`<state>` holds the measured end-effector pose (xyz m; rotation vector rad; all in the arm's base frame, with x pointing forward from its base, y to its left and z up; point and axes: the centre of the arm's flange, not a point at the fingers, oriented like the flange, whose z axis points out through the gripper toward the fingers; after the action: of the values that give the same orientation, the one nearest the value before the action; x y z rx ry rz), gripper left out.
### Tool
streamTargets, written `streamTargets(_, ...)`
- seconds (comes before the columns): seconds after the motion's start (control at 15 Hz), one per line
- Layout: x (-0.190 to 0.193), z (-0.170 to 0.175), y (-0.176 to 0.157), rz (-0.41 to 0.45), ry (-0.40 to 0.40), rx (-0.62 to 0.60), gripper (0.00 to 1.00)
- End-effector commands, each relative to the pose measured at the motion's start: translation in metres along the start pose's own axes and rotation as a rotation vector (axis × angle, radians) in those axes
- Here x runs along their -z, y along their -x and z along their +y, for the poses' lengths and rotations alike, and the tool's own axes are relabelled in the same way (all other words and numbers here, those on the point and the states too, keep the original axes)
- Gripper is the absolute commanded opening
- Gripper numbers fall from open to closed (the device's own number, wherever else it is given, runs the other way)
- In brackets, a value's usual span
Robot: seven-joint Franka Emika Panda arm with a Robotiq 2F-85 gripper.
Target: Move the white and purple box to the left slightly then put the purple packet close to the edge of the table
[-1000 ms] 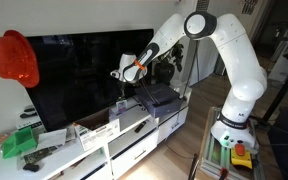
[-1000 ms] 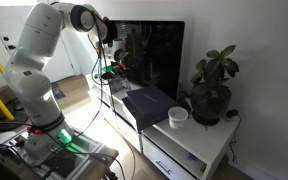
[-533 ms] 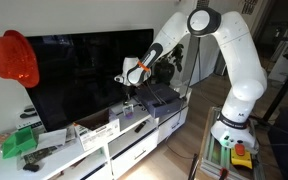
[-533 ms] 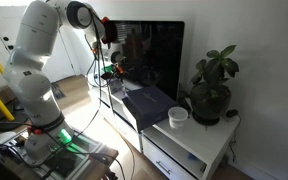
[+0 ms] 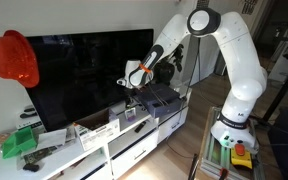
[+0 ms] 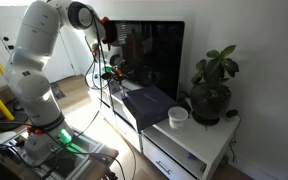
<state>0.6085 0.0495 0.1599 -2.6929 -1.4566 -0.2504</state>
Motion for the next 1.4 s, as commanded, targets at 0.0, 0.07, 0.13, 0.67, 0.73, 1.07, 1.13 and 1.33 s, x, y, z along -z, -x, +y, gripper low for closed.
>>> streamTargets(0.0, 0.002, -0.005, 0.007, 0.045, 0.005, 0.019, 0.0)
streamTargets(0.07, 0.001, -0.005, 0.007, 0.049, 0.008, 0.021, 0.0)
streamTargets(0.13, 0.001, -0.004, 0.007, 0.052, 0.013, 0.023, 0.0)
streamTargets(0.67, 0.01, -0.005, 0.009, 0.053, 0.019, 0.029, 0.62)
streamTargets(0.73, 0.016, -0.005, 0.009, 0.056, 0.023, 0.026, 0.68)
streamTargets(1.07, 0.065, -0.009, 0.004, 0.057, 0.007, -0.108, 0.99)
streamTargets(1.13, 0.076, -0.008, 0.003, 0.066, 0.016, -0.167, 1.0)
streamTargets(1.33, 0.117, -0.012, -0.002, 0.085, 0.004, -0.345, 1.0)
